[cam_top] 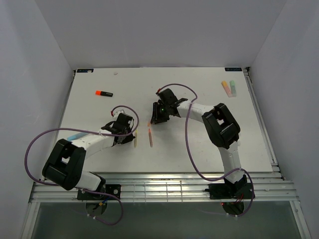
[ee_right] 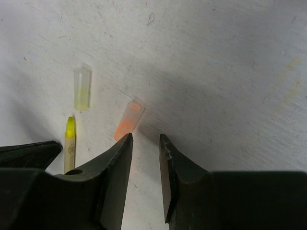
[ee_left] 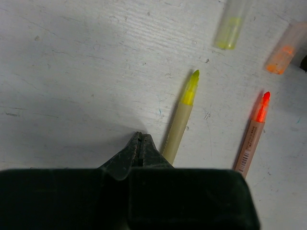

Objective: Open the pen caps

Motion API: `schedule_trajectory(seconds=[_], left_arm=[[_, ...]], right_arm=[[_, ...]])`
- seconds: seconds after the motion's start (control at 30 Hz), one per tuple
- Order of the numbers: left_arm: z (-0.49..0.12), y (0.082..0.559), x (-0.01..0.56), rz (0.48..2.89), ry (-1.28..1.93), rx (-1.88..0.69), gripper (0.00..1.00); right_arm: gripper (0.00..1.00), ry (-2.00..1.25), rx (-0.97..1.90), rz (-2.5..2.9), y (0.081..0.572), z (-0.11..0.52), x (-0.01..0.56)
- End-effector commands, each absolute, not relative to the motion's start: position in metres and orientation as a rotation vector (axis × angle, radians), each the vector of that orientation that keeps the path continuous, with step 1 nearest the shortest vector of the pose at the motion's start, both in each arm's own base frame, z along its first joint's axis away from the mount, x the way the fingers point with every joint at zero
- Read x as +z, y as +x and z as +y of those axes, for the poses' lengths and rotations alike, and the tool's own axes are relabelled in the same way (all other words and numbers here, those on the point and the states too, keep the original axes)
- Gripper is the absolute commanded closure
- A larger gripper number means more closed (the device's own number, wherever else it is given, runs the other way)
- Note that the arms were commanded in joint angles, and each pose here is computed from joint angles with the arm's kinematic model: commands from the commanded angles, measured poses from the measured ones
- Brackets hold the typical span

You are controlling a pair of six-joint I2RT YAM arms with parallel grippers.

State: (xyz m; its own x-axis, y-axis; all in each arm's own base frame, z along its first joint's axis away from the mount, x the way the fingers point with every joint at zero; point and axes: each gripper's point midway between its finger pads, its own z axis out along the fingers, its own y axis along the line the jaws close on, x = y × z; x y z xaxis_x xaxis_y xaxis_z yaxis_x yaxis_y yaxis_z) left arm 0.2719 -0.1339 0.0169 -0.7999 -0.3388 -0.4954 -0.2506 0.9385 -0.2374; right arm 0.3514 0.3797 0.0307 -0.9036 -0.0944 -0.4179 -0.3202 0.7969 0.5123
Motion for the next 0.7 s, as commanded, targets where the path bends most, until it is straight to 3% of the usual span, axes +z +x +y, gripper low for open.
schedule_trajectory(seconds=[0.0, 0.17, 0.4, 0.67], left_arm=[[-0.144, 0.249, 0.005, 2.626, -0.387, -0.265, 1.00], [-0.156, 0.250, 0.005, 2.626, -0.324, -0.339, 1.00], [-0.110, 0.284, 0.053, 2.458, -0.479, -0.016, 1.00], [-0.069, 0.347, 0.108, 2.315, -0.577, 0.111, 1.00]], right_arm=[[0.64, -0.318, 0.844, 2.576, 0.359, 0.385, 0.037], [0.64, -0.318, 0.838, 2.548, 0.359, 0.382, 0.047], [0.64, -0.327, 0.817, 2.515, 0.353, 0.369, 0.063], [0.64, -0.331, 0.813, 2.499, 0.346, 0.353, 0.074]])
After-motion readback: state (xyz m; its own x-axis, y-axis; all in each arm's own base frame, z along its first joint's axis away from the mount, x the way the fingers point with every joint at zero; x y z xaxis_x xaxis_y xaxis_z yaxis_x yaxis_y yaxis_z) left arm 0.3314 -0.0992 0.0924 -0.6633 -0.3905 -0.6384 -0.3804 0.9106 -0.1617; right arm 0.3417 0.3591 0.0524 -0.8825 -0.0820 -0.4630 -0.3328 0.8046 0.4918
